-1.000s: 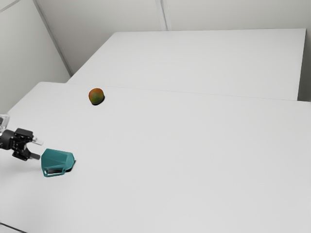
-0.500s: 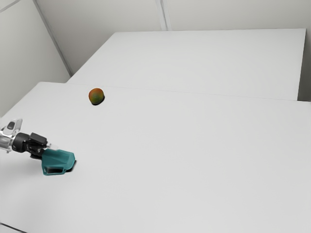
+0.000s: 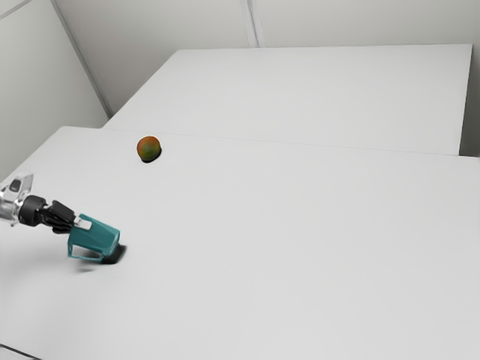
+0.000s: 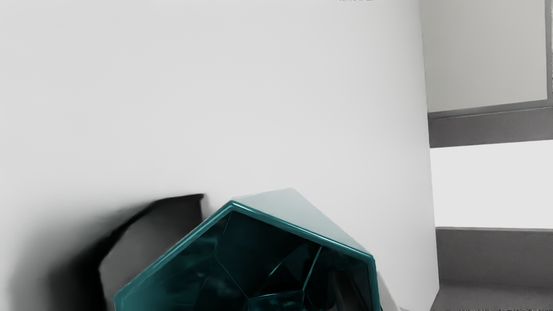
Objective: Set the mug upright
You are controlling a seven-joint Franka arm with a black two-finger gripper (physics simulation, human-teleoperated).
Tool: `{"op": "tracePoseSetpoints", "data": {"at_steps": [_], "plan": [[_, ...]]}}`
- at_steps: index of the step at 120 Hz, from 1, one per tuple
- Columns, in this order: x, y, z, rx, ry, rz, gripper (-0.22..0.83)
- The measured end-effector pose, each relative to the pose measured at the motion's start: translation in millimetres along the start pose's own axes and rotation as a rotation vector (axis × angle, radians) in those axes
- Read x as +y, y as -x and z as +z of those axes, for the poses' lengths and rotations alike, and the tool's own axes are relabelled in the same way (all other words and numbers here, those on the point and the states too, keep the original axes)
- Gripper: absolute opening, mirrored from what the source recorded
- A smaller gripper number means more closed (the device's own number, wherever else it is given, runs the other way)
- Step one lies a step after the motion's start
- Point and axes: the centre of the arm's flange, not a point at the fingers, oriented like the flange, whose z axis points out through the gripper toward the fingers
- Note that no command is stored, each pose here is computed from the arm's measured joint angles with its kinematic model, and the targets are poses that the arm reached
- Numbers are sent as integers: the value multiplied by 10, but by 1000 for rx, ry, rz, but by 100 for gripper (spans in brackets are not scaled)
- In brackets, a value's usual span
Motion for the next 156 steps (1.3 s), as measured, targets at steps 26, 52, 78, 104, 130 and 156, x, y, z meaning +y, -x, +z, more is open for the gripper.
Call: {"op": "tracePoseSetpoints", "data": {"at_steps": [26,52,78,104,130,156], "plan": [[681,-338,195,-84,-61,106,-14],[1361,-774,700,-275,-316,195,-14],[1971,-1186,1317,-434,-653,323,-14],[2277,-1349,1872,-460,-877,420,-14],[2186,-1283,2362,-459,-1006,453,-15],[1782,-1298,2604,-438,-1037,380,-15]]}}
